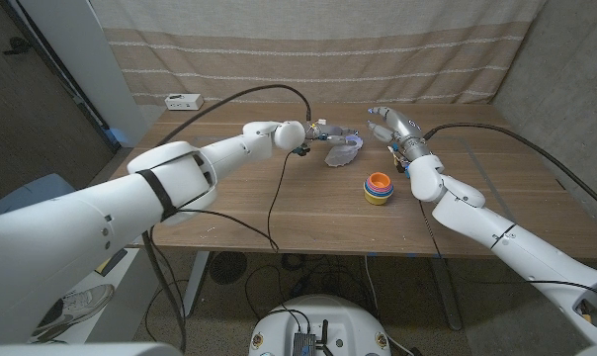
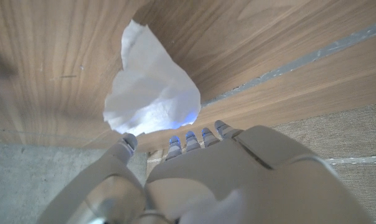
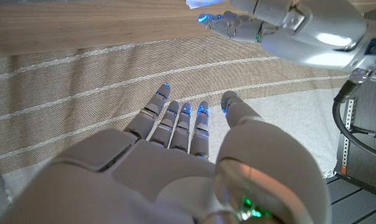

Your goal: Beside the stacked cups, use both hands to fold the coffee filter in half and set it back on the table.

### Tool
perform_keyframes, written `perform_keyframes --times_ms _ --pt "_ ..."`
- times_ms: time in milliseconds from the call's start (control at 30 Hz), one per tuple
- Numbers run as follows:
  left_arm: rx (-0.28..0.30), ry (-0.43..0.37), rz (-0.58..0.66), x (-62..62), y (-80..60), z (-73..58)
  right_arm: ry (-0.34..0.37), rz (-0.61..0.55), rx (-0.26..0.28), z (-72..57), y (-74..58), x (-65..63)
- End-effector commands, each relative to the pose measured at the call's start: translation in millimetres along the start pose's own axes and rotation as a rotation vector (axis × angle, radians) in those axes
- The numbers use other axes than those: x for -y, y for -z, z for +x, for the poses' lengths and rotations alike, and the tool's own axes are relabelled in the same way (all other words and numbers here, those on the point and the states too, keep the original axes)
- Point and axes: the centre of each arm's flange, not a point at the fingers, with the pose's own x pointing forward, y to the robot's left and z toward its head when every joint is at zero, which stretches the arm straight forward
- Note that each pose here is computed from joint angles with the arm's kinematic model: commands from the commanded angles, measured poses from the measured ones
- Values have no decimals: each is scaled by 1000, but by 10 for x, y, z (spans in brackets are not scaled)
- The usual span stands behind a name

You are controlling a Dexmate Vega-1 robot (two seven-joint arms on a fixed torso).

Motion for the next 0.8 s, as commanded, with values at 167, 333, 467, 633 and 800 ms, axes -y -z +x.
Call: perform_keyframes --times_ms 167,333,467,633,800 --pt "-91 138 182 105 -9 119 30 39 19 5 18 21" --pt "-78 185 207 192 -41 121 31 41 30 7 -2 23" --pt "-84 222 184 246 -52 124 30 38 37 5 -16 26" --pt "-60 228 181 261 -64 107 30 33 36 -14 -27 31" --pt "-10 145 178 164 -86 33 28 26 34 -27 -33 30"
